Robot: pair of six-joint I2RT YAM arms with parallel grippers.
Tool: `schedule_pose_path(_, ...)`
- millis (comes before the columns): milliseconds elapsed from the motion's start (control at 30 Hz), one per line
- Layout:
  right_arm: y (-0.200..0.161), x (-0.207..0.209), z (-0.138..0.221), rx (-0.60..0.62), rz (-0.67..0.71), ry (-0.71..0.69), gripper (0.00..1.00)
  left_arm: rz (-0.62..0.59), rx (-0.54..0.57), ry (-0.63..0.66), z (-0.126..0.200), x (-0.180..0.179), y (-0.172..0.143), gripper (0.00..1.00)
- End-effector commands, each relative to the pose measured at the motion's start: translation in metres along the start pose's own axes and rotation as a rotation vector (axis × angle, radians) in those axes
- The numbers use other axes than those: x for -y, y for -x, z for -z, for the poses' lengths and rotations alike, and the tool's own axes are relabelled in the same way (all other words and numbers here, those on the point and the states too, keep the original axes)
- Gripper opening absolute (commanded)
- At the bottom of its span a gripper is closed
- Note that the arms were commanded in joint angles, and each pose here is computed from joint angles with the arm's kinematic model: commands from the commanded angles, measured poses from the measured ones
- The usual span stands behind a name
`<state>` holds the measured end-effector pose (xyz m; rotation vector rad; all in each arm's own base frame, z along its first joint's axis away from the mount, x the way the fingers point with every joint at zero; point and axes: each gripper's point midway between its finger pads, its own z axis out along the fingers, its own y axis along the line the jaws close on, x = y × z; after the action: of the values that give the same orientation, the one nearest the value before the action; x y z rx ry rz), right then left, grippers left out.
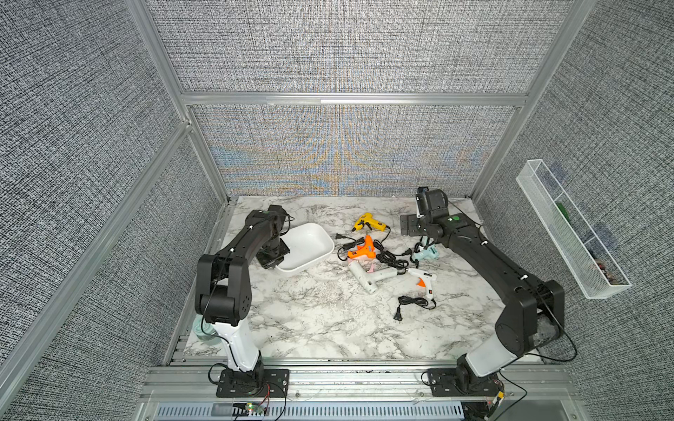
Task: Put the hot melt glue gun into the storage box
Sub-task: Move the storage box to the center of the board.
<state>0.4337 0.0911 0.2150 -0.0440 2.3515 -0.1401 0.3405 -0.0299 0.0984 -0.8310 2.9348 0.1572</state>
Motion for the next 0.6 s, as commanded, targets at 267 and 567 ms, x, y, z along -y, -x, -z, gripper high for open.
schedule_pose_path(267, -0.007, 0.0, -0.005, -0.028, -0.01, -0.007, 0.99, -0.46, -0.111, -0.18, 0.011, -0.012, -0.065, 0.0)
schedule_pose_path(567, -0.03, -0.021, -0.026, -0.161, -0.068, 0.075, 0.99, -0.528, -0.237, -0.188, -0.018, 0.023, -0.119, 0.0)
